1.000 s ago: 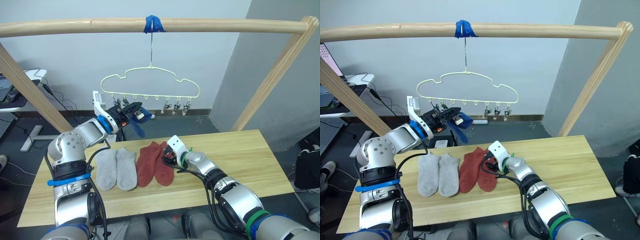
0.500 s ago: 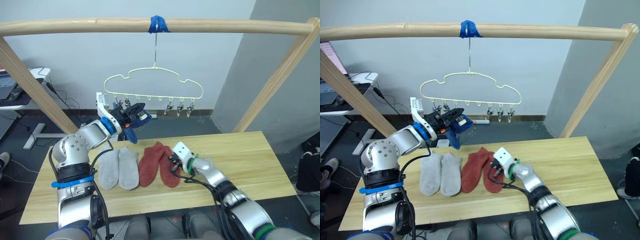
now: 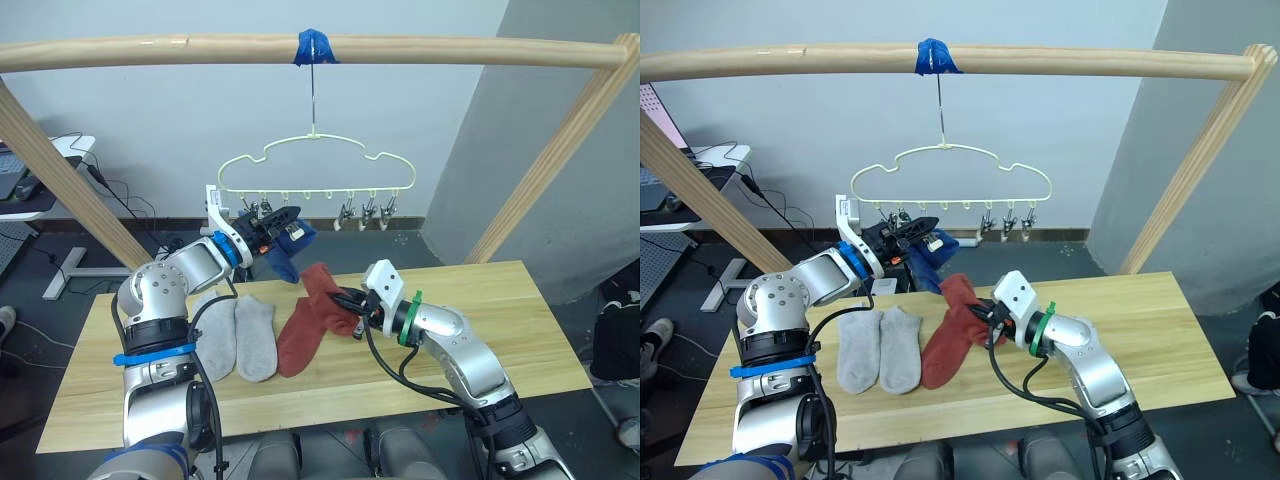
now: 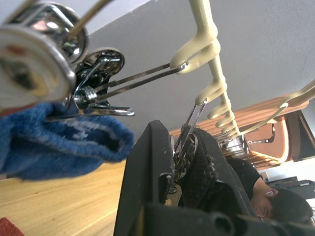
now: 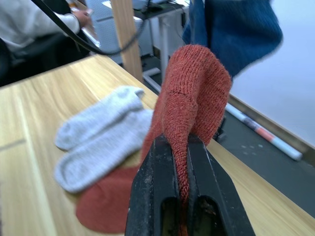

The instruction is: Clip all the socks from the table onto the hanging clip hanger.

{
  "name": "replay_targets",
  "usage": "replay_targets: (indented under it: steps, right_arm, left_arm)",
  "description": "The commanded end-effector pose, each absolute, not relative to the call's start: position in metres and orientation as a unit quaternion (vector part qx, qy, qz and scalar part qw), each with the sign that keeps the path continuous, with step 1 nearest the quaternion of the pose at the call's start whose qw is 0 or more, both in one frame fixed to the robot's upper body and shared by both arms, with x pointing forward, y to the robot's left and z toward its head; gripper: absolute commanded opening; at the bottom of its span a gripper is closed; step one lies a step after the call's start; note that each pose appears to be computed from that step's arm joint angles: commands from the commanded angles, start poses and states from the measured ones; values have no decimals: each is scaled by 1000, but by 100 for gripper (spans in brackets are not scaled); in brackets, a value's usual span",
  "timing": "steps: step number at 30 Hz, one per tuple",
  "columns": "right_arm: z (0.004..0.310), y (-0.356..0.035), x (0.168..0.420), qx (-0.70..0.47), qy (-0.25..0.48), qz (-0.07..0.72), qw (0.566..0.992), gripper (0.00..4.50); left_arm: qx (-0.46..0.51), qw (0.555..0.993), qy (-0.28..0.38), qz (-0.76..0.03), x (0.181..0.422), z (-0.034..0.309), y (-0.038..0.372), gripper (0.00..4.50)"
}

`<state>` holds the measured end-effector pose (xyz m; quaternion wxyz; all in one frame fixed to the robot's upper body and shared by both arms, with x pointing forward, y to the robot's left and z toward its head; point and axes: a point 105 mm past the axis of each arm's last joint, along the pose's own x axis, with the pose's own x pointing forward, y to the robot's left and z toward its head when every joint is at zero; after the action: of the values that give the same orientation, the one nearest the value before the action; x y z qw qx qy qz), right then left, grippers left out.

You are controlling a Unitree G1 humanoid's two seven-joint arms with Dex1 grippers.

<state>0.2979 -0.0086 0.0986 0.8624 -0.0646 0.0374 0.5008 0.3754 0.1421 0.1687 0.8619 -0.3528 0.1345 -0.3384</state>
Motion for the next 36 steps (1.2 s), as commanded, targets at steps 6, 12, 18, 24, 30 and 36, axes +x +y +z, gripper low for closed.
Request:
replay_targets:
  steps: [6,12,18,24,30,36]
  right_arm:
    - [117,3,307,-56,10,500,864,2]
    - [126,8,315,-48,-1,499,865,2]
    - [134,9,319,-44,-10,498,866,2]
    - [141,8,322,-38,-16,494,869,2]
    - [142,2,327,-46,-17,482,875,2]
    - [138,-10,333,-109,-17,457,883,2]
  left_arm:
    - [-351,852,140,-363,372,171,132,29]
    - [-352,847,143,-371,369,171,132,29]
    - [-347,848,147,-373,367,169,131,29]
    - [-343,847,147,-379,364,168,131,29]
    - [-333,849,146,-383,364,168,131,29]
    - [-325,851,143,-387,364,169,130,29]
